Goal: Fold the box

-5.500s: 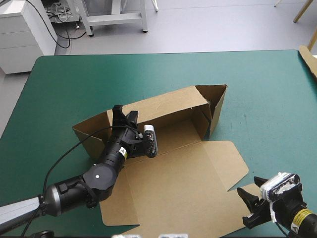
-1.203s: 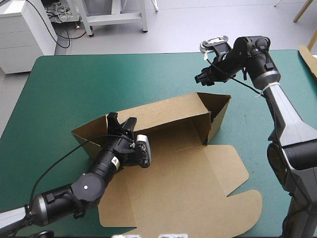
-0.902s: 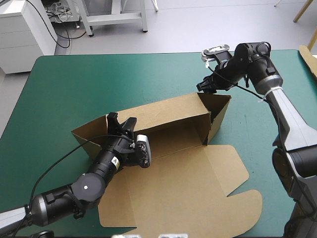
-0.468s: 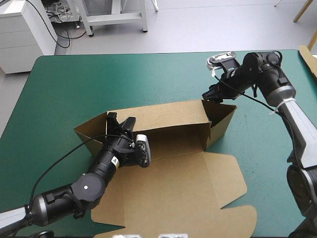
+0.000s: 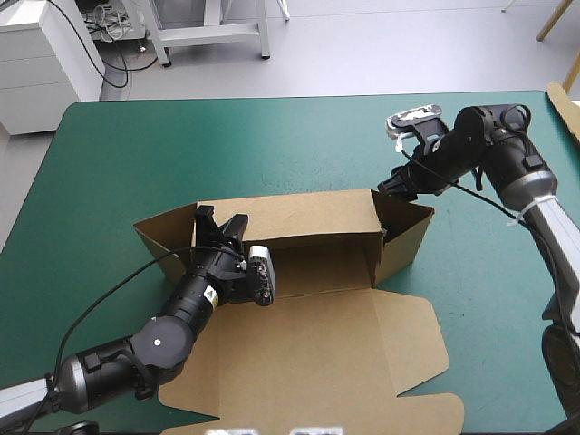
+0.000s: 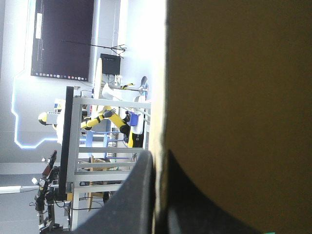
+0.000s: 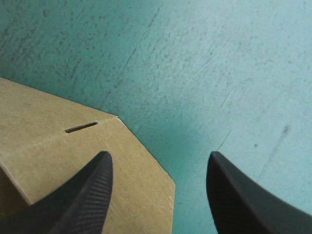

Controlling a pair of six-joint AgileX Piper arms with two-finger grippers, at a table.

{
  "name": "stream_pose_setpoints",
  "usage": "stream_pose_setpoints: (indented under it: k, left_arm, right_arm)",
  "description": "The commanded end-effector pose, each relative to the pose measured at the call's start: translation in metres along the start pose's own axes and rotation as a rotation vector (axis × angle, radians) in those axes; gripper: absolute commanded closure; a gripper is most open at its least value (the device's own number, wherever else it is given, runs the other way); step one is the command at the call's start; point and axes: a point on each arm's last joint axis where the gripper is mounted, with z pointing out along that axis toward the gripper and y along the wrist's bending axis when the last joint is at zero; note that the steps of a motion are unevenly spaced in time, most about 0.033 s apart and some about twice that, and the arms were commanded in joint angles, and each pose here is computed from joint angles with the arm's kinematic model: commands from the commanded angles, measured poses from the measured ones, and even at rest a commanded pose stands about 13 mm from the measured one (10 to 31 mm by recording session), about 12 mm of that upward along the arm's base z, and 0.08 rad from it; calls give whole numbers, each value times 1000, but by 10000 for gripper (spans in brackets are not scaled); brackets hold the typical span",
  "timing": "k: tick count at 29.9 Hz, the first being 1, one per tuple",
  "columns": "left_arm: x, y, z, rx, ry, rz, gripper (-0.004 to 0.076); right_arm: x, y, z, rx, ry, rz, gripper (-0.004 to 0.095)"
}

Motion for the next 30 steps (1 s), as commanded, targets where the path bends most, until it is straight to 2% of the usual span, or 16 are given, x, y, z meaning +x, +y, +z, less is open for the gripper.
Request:
stream_pose_setpoints:
  k: [1, 17, 23, 30]
  left_arm:
    - [-2, 13, -4, -62, 1, -22, 731]
    - [-2, 13, -4, -61, 0, -22, 731]
    - [-2, 13, -4, -61, 0, -22, 731]
    - [-2, 13, -4, -61, 0, -22, 731]
  right_arm:
    - [8, 4, -23, 6, -49, -12, 379]
    - [41, 14, -44, 6, -53, -9, 381]
    - [46, 18, -62, 16, -99, -16, 381]
    - [52, 16, -85, 96, -150, -23, 381]
